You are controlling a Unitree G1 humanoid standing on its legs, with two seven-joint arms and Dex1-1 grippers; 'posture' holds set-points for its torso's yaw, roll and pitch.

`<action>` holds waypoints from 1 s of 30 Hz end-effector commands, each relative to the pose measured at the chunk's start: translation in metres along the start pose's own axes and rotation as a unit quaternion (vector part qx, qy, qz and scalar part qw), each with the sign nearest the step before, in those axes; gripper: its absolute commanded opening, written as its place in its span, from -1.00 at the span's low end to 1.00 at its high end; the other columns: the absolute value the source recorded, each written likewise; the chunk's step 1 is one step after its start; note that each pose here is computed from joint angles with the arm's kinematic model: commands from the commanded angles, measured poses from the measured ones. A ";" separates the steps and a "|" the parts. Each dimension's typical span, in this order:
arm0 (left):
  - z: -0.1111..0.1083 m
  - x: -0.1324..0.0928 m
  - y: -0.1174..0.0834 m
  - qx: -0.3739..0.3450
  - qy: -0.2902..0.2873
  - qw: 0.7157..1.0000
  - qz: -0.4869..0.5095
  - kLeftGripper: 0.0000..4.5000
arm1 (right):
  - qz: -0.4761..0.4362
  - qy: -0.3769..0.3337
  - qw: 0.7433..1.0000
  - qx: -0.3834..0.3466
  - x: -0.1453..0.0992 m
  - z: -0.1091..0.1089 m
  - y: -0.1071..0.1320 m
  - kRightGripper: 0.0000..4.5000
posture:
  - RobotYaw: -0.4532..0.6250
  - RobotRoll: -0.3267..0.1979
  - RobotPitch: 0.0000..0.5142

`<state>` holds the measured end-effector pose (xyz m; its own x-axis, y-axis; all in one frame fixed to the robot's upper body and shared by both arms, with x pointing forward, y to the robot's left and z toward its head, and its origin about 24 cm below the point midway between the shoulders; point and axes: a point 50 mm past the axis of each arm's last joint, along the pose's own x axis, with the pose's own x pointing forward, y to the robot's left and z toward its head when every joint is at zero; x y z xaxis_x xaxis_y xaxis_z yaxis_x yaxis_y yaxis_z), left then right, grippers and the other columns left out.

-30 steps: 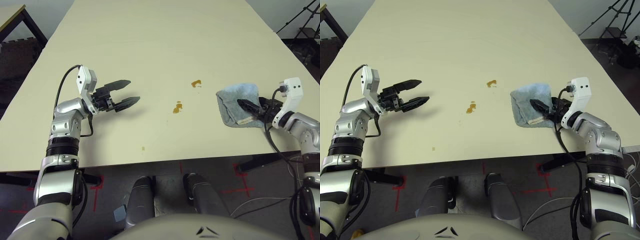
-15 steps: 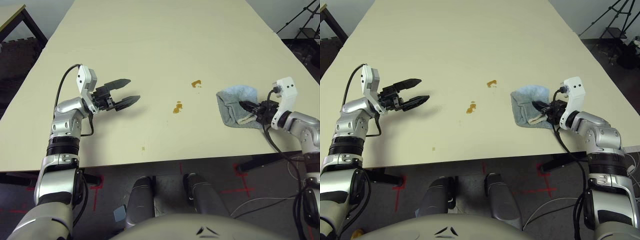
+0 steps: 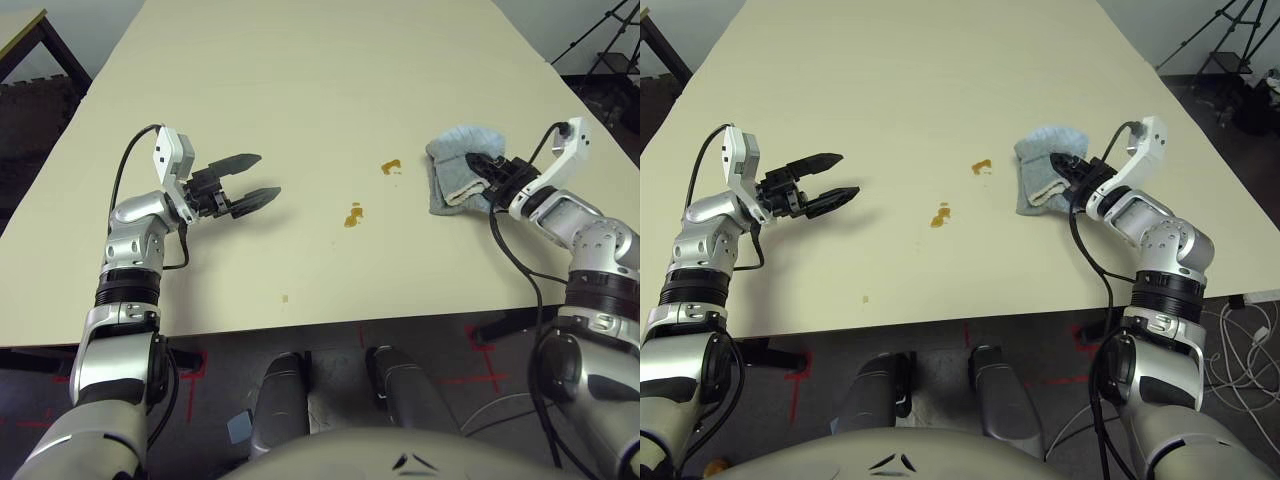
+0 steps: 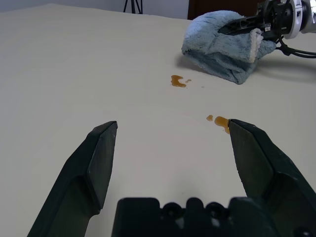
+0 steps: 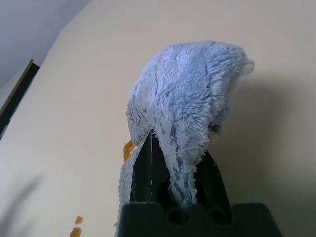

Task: Wipe the water off the table with a rag.

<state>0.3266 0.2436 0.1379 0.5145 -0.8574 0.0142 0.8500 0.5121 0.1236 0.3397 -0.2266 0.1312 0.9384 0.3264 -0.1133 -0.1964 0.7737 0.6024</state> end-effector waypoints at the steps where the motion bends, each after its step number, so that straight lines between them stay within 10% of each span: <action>1: -0.004 0.002 0.000 -0.001 0.009 1.000 -0.003 1.00 | -0.023 -0.012 0.999 -0.030 0.012 -0.001 0.006 -0.99 | -0.45 0.25 -0.48; 12: -0.005 0.003 0.000 0.002 0.007 1.000 -0.003 1.00 | -0.066 0.007 0.995 -0.070 0.038 -0.028 0.000 -0.99 | -0.43 0.25 -0.53; 30: -0.007 0.000 -0.003 0.000 0.005 1.000 0.000 1.00 | 0.032 0.072 0.996 -0.051 0.081 -0.075 0.067 -0.99 | -0.39 0.25 -0.48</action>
<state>0.3275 0.2413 0.1341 0.5130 -0.8582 0.0183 0.8502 0.5109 0.1269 0.3822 -0.1219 0.1083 0.9031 0.3942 -0.1703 -0.2551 0.8115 0.5257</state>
